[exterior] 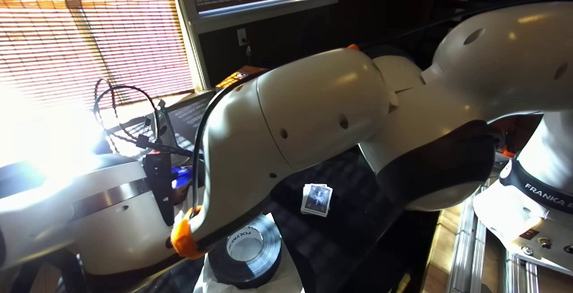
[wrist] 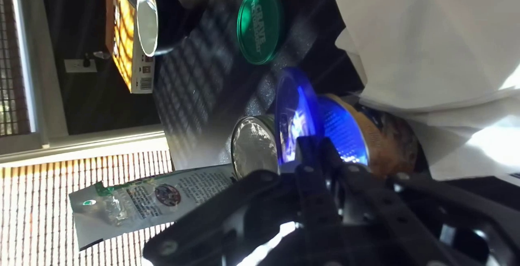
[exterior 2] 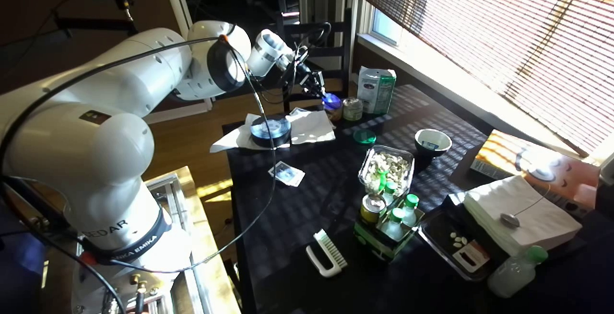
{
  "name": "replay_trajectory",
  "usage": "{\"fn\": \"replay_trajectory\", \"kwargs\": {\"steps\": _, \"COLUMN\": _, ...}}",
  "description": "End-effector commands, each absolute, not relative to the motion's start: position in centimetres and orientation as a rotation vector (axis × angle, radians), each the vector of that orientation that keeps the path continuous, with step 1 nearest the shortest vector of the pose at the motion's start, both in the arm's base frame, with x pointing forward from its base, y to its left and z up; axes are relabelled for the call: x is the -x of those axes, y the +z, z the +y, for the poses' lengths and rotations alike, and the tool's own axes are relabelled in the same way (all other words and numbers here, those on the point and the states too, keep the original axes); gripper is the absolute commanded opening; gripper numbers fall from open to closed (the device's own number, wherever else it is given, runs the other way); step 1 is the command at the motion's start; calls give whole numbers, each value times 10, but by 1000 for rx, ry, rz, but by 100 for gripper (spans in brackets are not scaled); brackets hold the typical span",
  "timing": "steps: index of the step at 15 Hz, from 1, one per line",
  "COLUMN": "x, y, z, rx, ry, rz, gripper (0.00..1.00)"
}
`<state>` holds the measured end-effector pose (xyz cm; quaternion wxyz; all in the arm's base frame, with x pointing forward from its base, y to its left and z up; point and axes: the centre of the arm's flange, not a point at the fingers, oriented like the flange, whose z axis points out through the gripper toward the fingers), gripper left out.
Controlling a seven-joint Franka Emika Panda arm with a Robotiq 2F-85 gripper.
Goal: Put the blue lid on one container on the left.
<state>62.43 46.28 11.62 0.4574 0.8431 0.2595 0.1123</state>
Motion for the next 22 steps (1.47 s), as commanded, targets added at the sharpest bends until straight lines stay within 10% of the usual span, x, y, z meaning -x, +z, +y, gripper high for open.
{"fn": "replay_trajectory", "kwargs": {"steps": 1, "x": -666, "y": 104, "z": 510, "rx": -2092, "ry": 269, "rz": 670, "gripper": 36}}
{"fn": "replay_trajectory", "kwargs": {"steps": 10, "x": -666, "y": 145, "z": 522, "rx": -2332, "ry": 258, "rz": 676, "gripper": 98}}
{"fn": "replay_trajectory", "kwargs": {"steps": 22, "x": -688, "y": 268, "z": 403, "rx": -2660, "ry": 198, "rz": 230, "gripper": 100}}
